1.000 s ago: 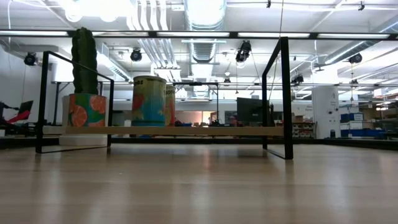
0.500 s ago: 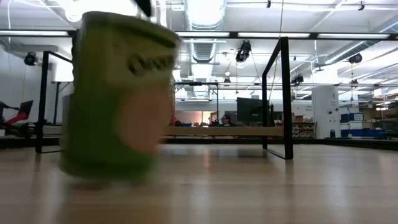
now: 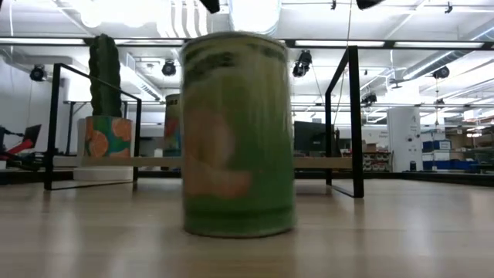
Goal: Pick and place cans onto a shelf
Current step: Put the canned oranges on the shelf
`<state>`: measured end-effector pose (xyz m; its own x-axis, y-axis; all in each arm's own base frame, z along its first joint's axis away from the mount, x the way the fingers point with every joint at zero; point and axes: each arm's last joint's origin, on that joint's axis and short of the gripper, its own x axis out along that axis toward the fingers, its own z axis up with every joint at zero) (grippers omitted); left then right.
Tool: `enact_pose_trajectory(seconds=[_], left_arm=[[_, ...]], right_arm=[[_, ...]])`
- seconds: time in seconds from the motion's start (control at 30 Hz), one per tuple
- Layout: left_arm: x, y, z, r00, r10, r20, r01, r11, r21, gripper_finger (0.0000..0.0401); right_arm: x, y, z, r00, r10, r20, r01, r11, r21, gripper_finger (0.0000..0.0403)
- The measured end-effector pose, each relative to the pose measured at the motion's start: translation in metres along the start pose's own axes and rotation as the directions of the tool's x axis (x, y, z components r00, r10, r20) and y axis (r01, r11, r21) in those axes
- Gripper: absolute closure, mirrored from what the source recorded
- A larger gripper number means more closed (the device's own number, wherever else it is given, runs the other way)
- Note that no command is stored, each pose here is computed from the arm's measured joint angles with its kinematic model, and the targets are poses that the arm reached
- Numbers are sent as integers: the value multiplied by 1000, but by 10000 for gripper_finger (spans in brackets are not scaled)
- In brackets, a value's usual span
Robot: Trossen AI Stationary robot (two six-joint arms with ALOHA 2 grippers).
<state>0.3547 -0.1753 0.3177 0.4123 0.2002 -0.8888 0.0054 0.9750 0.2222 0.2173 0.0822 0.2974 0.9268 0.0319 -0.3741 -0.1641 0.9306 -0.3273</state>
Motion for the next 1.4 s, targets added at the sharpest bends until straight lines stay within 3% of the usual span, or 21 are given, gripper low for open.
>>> enact_pose_trajectory(seconds=[0.4, 0.7, 1.23, 1.4], left_arm=[[42, -43, -4, 974, -94, 205, 62, 986, 157, 155], [91, -51, -29, 973, -86, 215, 66, 993, 98, 209], [92, -50, -31, 974, -81, 213, 67, 995, 71, 268], [82, -52, -30, 966, -9, 257, -23, 992, 123, 269]], right_arm=[[-2, 30, -20, 992, 108, -61, -95, 978, 187, 390], [-3, 34, -18, 992, 119, -31, -110, 972, 206, 390], [-3, 33, -15, 993, 115, -8, -112, 976, 185, 390], [-3, 33, -15, 994, 113, -2, -111, 976, 187, 390]])
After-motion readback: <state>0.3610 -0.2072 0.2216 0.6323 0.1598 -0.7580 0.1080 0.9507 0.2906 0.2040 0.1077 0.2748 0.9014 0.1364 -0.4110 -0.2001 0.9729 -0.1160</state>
